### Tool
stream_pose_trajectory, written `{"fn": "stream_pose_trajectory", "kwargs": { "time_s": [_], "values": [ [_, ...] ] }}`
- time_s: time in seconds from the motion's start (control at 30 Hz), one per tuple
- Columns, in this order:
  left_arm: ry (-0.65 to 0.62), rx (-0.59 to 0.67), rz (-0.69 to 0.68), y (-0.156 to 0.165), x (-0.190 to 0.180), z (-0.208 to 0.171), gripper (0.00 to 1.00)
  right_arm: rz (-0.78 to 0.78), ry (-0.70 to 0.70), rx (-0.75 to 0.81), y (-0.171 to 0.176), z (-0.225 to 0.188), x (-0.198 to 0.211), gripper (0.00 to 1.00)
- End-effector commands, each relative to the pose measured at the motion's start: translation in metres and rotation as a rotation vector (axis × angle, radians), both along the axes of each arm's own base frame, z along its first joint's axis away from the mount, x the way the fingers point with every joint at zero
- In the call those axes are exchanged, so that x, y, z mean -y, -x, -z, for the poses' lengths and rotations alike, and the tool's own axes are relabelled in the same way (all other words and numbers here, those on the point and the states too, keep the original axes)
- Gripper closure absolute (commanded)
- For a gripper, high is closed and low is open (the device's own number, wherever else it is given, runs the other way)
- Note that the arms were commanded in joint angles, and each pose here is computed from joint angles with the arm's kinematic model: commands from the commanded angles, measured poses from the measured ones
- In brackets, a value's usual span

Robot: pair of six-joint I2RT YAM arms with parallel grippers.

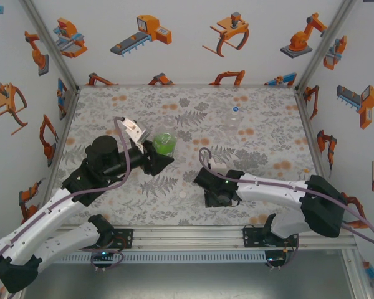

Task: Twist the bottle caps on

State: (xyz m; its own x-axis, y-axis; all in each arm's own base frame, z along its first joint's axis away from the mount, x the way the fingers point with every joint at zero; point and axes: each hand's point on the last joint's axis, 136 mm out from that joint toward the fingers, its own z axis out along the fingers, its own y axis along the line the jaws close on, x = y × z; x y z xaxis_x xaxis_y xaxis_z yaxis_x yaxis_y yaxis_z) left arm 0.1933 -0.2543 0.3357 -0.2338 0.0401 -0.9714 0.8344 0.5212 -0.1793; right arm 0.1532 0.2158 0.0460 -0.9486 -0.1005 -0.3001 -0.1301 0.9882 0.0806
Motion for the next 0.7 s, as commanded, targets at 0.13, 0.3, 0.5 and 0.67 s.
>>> {"fn": "stream_pose_trajectory", "kwargs": {
  "time_s": [0.13,0.3,0.5,0.67],
  "values": [
    [0.024,0.046,0.028,0.002,0.003,-0.012,1.0,0.028,0.03,0.012,-0.003,0.008,0.002,0.53],
    [0.024,0.046,0.028,0.002,0.003,-0.011,1.0,0.03,0.048,0.005,-0.004,0.014,0.003,0.53],
    [0.025,0.042,0.026,0.002,0.004,-0.01,1.0,0.038,0.046,-0.001,-0.004,0.018,0.004,0.53],
    [0.028,0.036,0.029,0.002,0.004,-0.01,1.0,0.036,0.035,0.003,-0.007,0.019,0.002,0.53]
  ]
}}
